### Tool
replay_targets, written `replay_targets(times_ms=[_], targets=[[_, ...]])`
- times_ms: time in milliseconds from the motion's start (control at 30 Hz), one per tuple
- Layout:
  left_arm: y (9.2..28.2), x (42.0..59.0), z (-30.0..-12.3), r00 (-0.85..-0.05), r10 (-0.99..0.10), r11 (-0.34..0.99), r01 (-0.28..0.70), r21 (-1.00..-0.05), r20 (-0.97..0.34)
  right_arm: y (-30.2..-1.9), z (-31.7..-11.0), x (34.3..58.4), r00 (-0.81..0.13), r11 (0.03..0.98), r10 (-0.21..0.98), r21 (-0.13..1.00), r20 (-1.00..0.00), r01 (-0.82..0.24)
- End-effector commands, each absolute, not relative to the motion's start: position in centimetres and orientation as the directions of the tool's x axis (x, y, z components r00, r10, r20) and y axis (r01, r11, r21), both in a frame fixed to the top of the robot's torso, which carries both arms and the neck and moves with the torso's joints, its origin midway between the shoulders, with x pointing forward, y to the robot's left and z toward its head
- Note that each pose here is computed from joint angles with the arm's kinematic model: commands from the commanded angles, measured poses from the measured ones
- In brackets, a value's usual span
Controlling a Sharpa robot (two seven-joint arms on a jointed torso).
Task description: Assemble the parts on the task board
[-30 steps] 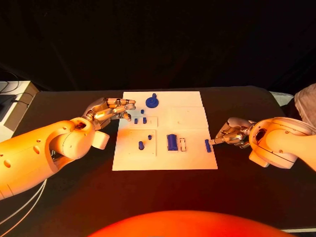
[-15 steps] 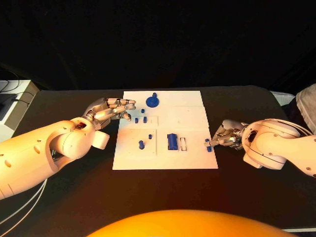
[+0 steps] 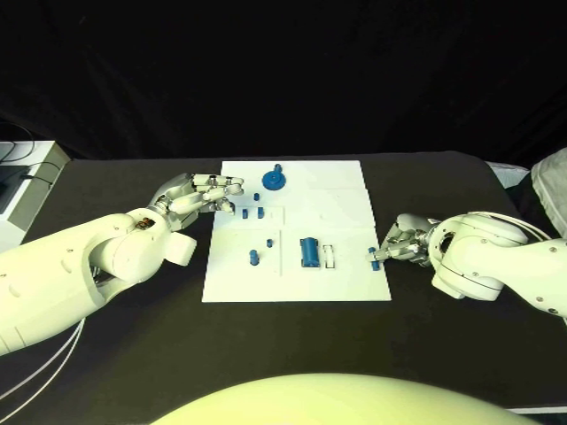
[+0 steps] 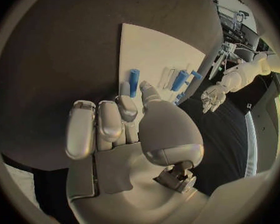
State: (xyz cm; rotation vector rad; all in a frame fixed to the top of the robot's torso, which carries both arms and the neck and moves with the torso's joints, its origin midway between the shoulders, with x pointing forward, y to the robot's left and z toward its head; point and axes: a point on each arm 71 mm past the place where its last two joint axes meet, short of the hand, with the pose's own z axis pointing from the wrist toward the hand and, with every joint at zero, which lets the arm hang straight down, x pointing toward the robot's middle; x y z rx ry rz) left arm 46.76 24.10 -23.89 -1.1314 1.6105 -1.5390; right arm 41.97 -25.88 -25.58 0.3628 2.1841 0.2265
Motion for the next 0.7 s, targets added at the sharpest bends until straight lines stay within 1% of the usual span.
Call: replay_targets(times_ms=[33,500,700], targets=[[24.0,46.7,-23.8,-0.443,-0.888,-0.063,-0.156,-0.986,0.127,-25.8,-26.4,41.7,-0.595,0.962,0.274,0.227,-0.756,0.154],[24.1,46.6,-23.8,-0.442,-0.888,-0.06,-0.16,-0.985,0.126,-25.0,-27.4,41.5,-0.616,0.977,0.21,0.181,-0.76,0.11],[24.1,46.6,-23.8,-0.442,-0.888,-0.059,-0.162,-0.985,0.126,-24.5,-27.6,41.2,-0.634,0.975,0.219,0.197,-0.742,0.106]])
